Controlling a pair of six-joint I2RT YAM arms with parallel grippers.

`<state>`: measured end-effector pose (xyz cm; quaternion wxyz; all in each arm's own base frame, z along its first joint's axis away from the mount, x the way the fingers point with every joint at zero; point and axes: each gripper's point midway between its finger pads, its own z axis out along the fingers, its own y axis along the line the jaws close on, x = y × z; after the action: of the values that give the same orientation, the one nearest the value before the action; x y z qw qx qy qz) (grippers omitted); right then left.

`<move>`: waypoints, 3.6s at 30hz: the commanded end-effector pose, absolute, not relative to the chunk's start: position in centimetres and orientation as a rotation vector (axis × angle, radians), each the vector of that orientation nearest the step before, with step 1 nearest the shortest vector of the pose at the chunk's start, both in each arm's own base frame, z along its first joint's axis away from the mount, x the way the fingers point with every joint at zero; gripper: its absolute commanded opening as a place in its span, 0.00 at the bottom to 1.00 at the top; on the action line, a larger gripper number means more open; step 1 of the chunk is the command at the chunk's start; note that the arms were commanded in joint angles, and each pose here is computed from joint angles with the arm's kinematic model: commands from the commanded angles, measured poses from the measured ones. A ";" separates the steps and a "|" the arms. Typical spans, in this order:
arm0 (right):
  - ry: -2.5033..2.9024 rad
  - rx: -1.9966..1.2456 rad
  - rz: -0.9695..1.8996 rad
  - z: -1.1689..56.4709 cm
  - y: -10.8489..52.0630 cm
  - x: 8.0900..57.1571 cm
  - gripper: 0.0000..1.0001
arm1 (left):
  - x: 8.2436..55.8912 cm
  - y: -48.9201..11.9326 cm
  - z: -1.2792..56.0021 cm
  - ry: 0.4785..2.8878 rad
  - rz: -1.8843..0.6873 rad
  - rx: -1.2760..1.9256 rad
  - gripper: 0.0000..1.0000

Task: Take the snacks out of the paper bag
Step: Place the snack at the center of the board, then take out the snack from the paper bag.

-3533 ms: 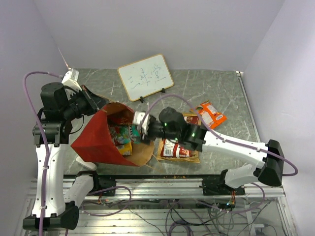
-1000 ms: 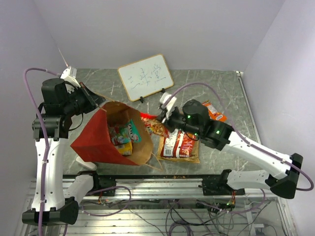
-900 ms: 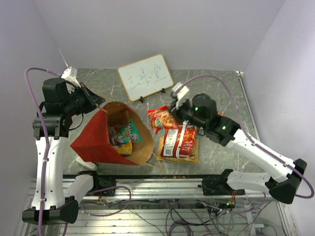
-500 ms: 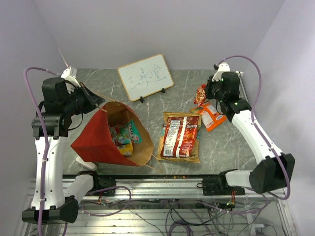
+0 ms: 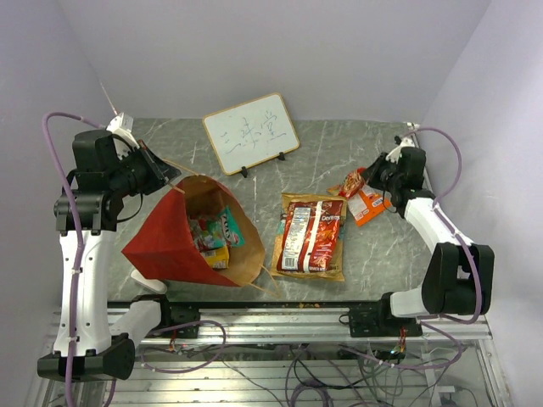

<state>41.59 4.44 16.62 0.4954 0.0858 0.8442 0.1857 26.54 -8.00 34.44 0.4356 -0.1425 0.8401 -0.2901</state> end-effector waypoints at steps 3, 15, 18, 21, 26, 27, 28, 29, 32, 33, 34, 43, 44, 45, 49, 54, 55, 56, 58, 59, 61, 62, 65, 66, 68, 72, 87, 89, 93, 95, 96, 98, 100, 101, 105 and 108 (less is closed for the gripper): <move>2.073 0.318 0.374 13.6 1.7 39.6 0.00 | 26.6 -8.4 34.9 2.073 -0.742 -0.317 0.07; 2.138 0.546 0.160 7.7 -3.6 36.7 0.00 | 27.4 -8.6 34.6 2.085 -0.757 -0.307 0.07; 2.112 0.560 0.169 8.1 -4.2 37.4 0.00 | 27.5 -8.6 34.7 2.083 -0.758 -0.302 0.07; 2.104 0.539 0.219 8.3 -3.7 38.2 0.00 | 27.5 -8.5 34.8 2.082 -0.751 -0.299 0.07; 2.075 0.457 0.357 9.4 -1.6 38.8 0.00 | 27.5 -8.5 34.9 2.078 -0.747 -0.296 0.07; 2.079 0.446 0.356 9.6 -1.5 38.8 0.00 | 27.4 -8.5 34.9 2.078 -0.747 -0.296 0.07; 2.087 0.439 0.352 9.6 -1.5 38.7 0.00 | 27.4 -8.5 34.8 2.078 -0.746 -0.297 0.07; 2.094 0.432 0.341 9.7 -1.6 38.6 0.02 | 27.4 -8.5 34.8 2.077 -0.746 -0.298 0.07; 2.128 0.463 0.279 9.1 -2.5 37.9 0.09 | 27.5 -8.5 34.9 2.073 -0.753 -0.302 0.07; 2.135 0.475 0.246 9.0 -2.9 37.6 0.12 | 27.5 -8.5 34.9 2.070 -0.753 -0.305 0.07; 2.145 0.480 0.229 8.8 -3.1 37.3 0.15 | 27.5 -8.5 35.0 2.069 -0.756 -0.305 0.07; 2.138 0.388 0.116 13.5 -3.7 38.7 0.45 | 26.3 -8.7 34.5 2.077 -0.770 -0.333 0.07; 2.133 0.362 0.100 14.5 -3.5 39.1 0.46 | 26.1 -8.7 34.4 2.078 -0.770 -0.335 0.07; 2.127 0.328 0.081 15.6 -3.2 39.4 0.47 | 26.0 -8.7 34.3 2.079 -0.773 -0.336 0.07; 2.092 0.068 0.068 19.8 1.3 41.0 0.53 | 25.2 -8.9 34.0 2.092 -0.783 -0.340 0.07; 1.929 -0.529 0.394 23.6 15.9 38.4 0.55 | 24.5 -8.8 33.8 2.088 -0.782 -0.343 0.07; 1.876 -0.659 0.482 24.1 19.5 36.6 0.55 | 24.4 -8.9 33.8 2.088 -0.785 -0.343 0.07; 1.826 -0.750 0.554 24.7 22.0 34.9 0.55 | 24.3 -8.9 33.7 2.088 -0.789 -0.343 0.07; 1.718 -0.922 0.717 25.5 26.9 30.6 0.57 | 24.2 -9.0 33.9 2.082 -0.792 -0.339 0.07; 1.658 -1.012 0.789 25.6 29.1 28.1 0.57 | 24.1 -8.9 33.9 2.081 -0.789 -0.337 0.07; 1.547 -1.181 0.883 24.6 32.5 23.2 0.58 | 24.1 -8.8 34.0 2.076 -0.777 -0.335 0.07; 1.488 -1.269 0.905 23.8 33.9 21.0 0.58 | 24.1 -8.8 34.1 2.075 -0.772 -0.334 0.07; 1.329 -1.504 0.864 21.7 37.1 15.8 0.59 | 23.9 -8.6 34.4 2.071 -0.757 -0.314 0.07; 1.280 -1.577 0.846 20.9 38.2 14.0 0.59 | 23.8 -8.5 34.5 2.072 -0.746 -0.313 0.07; 1.236 -1.674 0.765 19.4 39.6 13.0 0.59 | 23.5 -8.4 34.3 2.082 -0.733 -0.313 0.07; 1.208 -1.701 0.651 17.3 41.9 14.0 0.58 | 22.7 -8.8 34.1 2.079 -0.762 -0.306 0.07; 1.162 -1.749 0.224 10.8 42.1 20.9 0.50 | 21.9 -9.0 34.7 2.072 -0.774 -0.279 0.07; 1.152 -1.739 0.231 10.5 42.7 21.1 0.51 | 21.9 -9.1 34.7 2.072 -0.782 -0.278 0.07; 1.148 -1.717 0.252 9.9 44.0 21.4 0.51 | 21.9 -9.2 34.7 2.077 -0.786 -0.277 0.07; 1.159 -1.705 0.245 9.3 44.1 21.7 0.52 | 22.1 -9.2 34.8 2.078 -0.790 -0.274 0.07; 1.164 -1.706 0.240 8.9 44.1 21.9 0.52 | 22.2 -9.3 34.9 2.079 -0.791 -0.272 0.07; 1.170 -1.702 0.226 8.3 44.0 22.3 0.52 | 22.3 -9.3 35.1 2.079 -0.796 -0.268 0.07; 1.183 -1.695 0.203 7.7 43.9 22.9 0.52 | 22.3 -9.4 35.2 2.079 -0.800 -0.269 0.07; 1.187 -1.697 0.195 7.4 43.9 23.1 0.53 | 22.3 -9.4 35.1 2.082 -0.801 -0.267 0.07; 1.208 -1.681 0.167 6.5 44.1 24.0 0.54 | 22.2 -9.5 35.0 2.089 -0.806 -0.269 0.07; 1.209 -1.680 0.176 5.8 44.7 24.2 0.54 | 22.1 -9.5 35.0 2.095 -0.805 -0.267 0.07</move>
<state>23.11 43.46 5.55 0.4851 -0.7113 0.5028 0.0763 22.63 -9.16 33.68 0.4158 -0.1246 0.8439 -0.3154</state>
